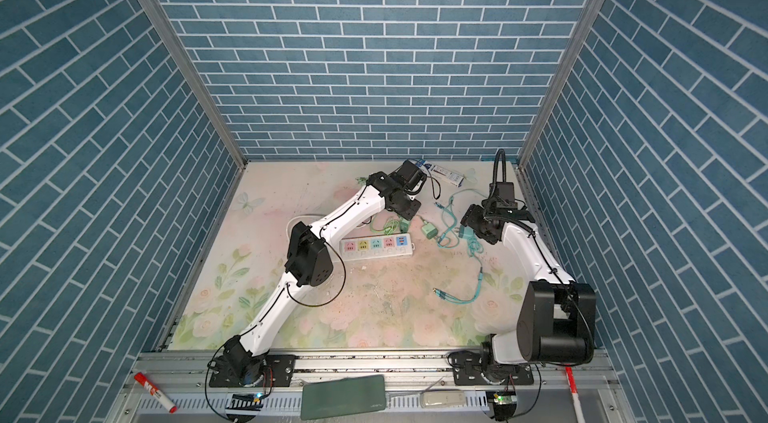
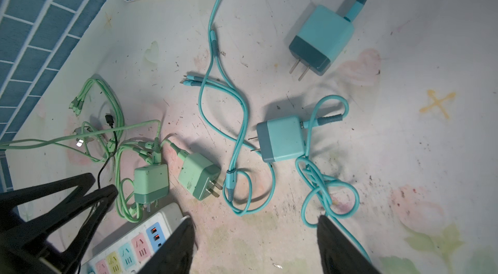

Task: Insert the plug
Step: 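Lift the mint-green charger with the left gripper toward the right gripper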

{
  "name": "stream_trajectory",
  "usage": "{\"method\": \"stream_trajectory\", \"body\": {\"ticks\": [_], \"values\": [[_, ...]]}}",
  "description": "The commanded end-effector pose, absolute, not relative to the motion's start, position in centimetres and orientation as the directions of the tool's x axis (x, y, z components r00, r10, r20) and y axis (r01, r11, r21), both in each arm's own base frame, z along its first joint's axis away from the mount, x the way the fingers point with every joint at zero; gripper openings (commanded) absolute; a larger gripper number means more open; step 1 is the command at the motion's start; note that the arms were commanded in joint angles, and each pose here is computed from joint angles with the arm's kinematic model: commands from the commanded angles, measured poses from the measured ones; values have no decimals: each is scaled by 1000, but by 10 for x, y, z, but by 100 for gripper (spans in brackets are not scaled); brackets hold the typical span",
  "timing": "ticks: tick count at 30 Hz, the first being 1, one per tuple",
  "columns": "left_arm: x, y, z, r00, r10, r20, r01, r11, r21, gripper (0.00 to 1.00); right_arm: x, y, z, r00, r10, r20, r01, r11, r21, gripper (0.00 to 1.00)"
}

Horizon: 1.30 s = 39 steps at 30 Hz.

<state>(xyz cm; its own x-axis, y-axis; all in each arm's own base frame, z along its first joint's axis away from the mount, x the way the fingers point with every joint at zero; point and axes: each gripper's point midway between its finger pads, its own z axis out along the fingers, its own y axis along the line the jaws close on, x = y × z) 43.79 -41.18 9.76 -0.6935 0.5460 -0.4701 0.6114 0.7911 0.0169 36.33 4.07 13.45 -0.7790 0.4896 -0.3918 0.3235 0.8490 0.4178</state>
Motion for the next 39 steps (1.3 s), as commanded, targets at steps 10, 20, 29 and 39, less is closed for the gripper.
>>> {"method": "stream_trajectory", "body": {"ticks": [10, 20, 29, 39], "values": [[429, -405, 59, -762, 521, -386, 568, 823, -10, 58, 353, 42, 131, -794, 465, -392, 301, 860, 411, 72], [426, -408, 33, -779, 521, -348, 564, 826, -26, 55, 351, 43, 131, -798, 458, -392, 291, 862, 415, 72], [426, -406, 19, -789, 517, -332, 554, 833, -19, 29, 345, 41, 133, -791, 459, -405, 291, 864, 411, 72], [437, -411, 94, -718, 519, -463, 587, 809, -3, 16, 339, 48, 142, -806, 433, -403, 249, 866, 433, 72]]}}
